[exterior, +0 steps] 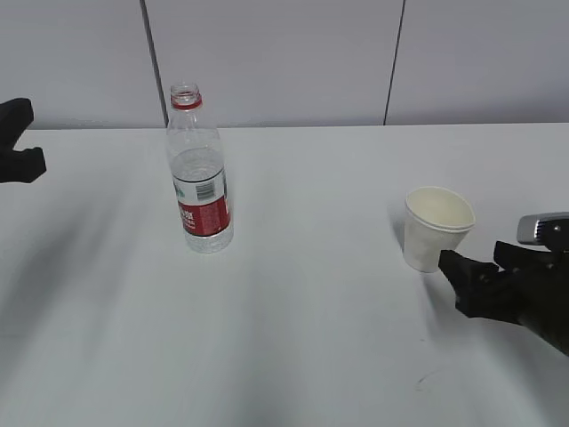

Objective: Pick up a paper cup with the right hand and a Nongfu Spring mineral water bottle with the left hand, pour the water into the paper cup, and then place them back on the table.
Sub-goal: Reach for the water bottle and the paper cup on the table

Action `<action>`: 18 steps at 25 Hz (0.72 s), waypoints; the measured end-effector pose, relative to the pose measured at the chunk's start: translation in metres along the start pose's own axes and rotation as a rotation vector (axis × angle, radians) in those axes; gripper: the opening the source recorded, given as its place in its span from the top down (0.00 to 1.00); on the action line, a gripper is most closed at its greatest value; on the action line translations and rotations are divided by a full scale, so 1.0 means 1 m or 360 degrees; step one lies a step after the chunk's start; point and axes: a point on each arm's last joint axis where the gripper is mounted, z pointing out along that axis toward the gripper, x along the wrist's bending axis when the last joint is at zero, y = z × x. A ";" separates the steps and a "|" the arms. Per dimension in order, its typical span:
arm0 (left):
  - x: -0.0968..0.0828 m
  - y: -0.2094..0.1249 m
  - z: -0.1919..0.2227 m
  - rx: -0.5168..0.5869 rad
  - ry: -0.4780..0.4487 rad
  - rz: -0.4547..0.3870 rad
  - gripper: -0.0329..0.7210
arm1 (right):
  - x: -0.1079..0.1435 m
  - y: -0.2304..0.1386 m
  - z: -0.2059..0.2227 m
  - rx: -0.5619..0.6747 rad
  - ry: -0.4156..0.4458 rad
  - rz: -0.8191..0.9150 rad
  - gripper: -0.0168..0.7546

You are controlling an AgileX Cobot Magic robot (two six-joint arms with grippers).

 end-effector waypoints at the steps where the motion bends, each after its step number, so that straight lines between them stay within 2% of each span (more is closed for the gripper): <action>1: 0.000 0.000 0.000 -0.0003 0.0000 0.0000 0.64 | 0.000 -0.001 0.004 0.0004 0.0001 0.0000 0.20; 5: 0.000 0.002 0.000 -0.0038 0.0005 0.0000 0.64 | -0.001 -0.003 0.019 0.0007 0.0010 -0.0004 0.20; 11: -0.001 0.010 -0.001 -0.0183 -0.0014 0.0047 0.64 | -0.003 -0.004 0.039 -0.0007 0.0021 -0.0010 0.20; 18: -0.001 0.011 -0.001 -0.0187 -0.0017 0.0051 0.64 | -0.004 -0.007 0.058 -0.0013 0.0027 -0.0013 0.20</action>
